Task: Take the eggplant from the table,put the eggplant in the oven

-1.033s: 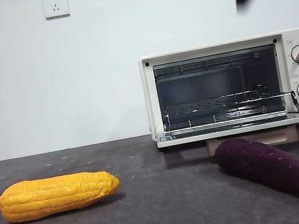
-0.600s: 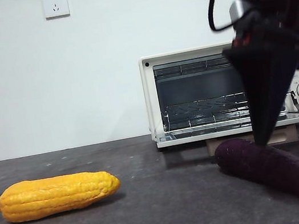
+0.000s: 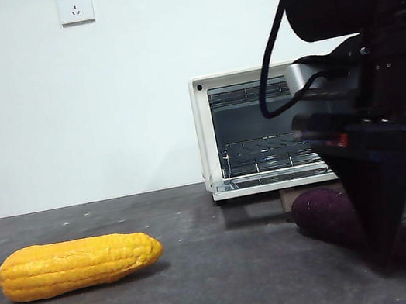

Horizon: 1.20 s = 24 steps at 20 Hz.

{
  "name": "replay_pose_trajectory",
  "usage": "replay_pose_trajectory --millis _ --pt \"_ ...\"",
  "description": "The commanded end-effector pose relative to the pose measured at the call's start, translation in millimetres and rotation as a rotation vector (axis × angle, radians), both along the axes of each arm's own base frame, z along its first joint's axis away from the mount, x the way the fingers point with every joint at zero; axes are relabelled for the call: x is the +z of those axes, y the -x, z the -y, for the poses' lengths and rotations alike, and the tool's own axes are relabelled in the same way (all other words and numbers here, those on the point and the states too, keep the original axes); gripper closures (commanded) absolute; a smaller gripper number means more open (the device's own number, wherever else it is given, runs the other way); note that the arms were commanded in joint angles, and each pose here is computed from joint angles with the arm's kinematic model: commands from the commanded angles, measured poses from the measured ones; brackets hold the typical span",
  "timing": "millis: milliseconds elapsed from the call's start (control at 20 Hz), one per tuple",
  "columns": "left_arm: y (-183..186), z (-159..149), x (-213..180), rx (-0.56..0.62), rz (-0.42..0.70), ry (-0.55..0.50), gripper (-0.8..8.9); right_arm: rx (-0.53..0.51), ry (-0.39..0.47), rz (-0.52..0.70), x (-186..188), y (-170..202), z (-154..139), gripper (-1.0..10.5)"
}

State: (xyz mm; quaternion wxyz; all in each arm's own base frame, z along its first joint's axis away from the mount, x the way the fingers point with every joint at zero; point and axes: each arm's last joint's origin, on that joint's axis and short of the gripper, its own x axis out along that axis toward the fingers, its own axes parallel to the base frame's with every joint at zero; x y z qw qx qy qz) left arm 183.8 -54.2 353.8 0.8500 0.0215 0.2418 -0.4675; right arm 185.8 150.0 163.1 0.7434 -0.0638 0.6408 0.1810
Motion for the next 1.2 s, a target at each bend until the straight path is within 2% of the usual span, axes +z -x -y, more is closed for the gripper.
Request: replay_pose_trajectory --millis 50,350,500,750,900,1050,1200 --pt "-0.4 0.7 0.4 -0.011 0.016 -0.001 8.19 -0.003 0.012 -0.009 -4.2 3.1 -2.1 9.2" --pt "-0.6 0.7 0.2 -0.011 0.015 -0.001 8.19 0.017 0.023 0.022 1.1 7.6 -6.2 9.6" --pt "-0.9 0.8 0.1 -0.011 0.015 -0.001 8.19 0.044 -0.052 0.048 27.8 15.2 -7.0 9.6" --pt "-2.5 1.1 1.3 -0.011 0.034 0.002 8.19 0.055 -0.176 0.174 90.4 15.6 -4.1 9.6" --pt "-2.3 1.6 1.2 -0.013 0.033 0.003 8.19 0.016 -0.226 0.224 113.5 -8.1 3.0 9.6" --pt "-1.6 3.8 1.1 -0.025 0.031 0.003 8.19 -0.037 -0.331 0.168 115.6 -42.7 13.7 9.6" --pt "-0.7 6.6 1.1 -0.040 0.030 0.003 8.19 -0.092 -0.332 0.123 104.8 -75.7 22.3 9.6"
